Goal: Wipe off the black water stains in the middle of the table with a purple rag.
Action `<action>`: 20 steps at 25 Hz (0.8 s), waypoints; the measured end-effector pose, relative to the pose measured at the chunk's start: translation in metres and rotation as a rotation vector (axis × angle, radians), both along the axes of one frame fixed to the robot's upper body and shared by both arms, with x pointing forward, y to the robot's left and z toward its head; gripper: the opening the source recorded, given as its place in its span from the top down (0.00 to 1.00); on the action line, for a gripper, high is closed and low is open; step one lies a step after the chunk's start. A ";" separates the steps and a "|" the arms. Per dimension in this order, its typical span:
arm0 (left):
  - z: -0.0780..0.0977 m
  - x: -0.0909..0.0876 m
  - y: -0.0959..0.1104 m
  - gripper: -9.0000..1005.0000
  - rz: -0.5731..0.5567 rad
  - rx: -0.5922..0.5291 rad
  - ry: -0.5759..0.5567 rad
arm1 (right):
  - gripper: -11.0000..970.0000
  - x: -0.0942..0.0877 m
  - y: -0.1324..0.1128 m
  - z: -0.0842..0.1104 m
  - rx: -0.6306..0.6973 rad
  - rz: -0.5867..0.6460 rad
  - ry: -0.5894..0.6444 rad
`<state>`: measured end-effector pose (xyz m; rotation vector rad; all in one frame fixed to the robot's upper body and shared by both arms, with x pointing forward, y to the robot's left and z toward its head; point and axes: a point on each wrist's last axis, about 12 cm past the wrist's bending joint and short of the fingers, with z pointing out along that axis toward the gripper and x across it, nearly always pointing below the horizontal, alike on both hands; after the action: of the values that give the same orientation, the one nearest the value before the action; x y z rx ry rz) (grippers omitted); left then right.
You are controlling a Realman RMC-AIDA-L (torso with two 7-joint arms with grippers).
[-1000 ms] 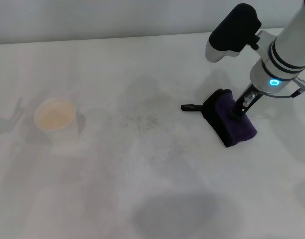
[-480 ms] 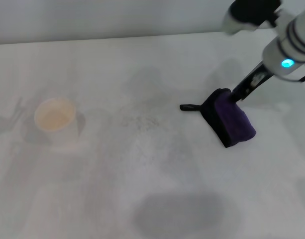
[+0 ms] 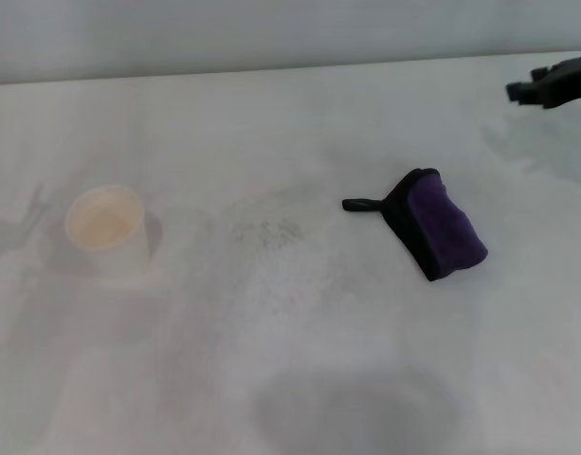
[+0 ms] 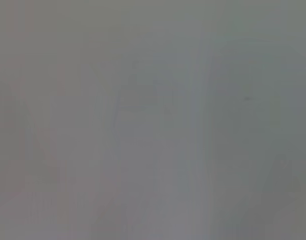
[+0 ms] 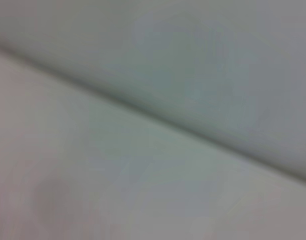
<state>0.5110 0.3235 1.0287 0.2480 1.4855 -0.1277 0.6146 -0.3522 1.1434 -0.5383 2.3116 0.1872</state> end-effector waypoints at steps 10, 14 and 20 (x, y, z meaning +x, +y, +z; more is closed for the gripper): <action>-0.001 0.000 0.000 0.12 0.003 -0.001 0.006 | 0.55 -0.041 -0.044 -0.032 0.250 -0.071 -0.318; -0.002 0.000 0.002 0.12 0.017 -0.006 0.012 | 0.55 -0.054 -0.044 -0.049 0.295 -0.068 -0.436; -0.003 -0.001 0.002 0.12 0.021 -0.008 0.017 | 0.55 -0.075 -0.039 -0.074 0.330 -0.113 -0.600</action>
<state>0.5096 0.3252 1.0258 0.2256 1.5041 -0.1193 0.5391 -0.3907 1.0699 -0.2471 1.6756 0.3004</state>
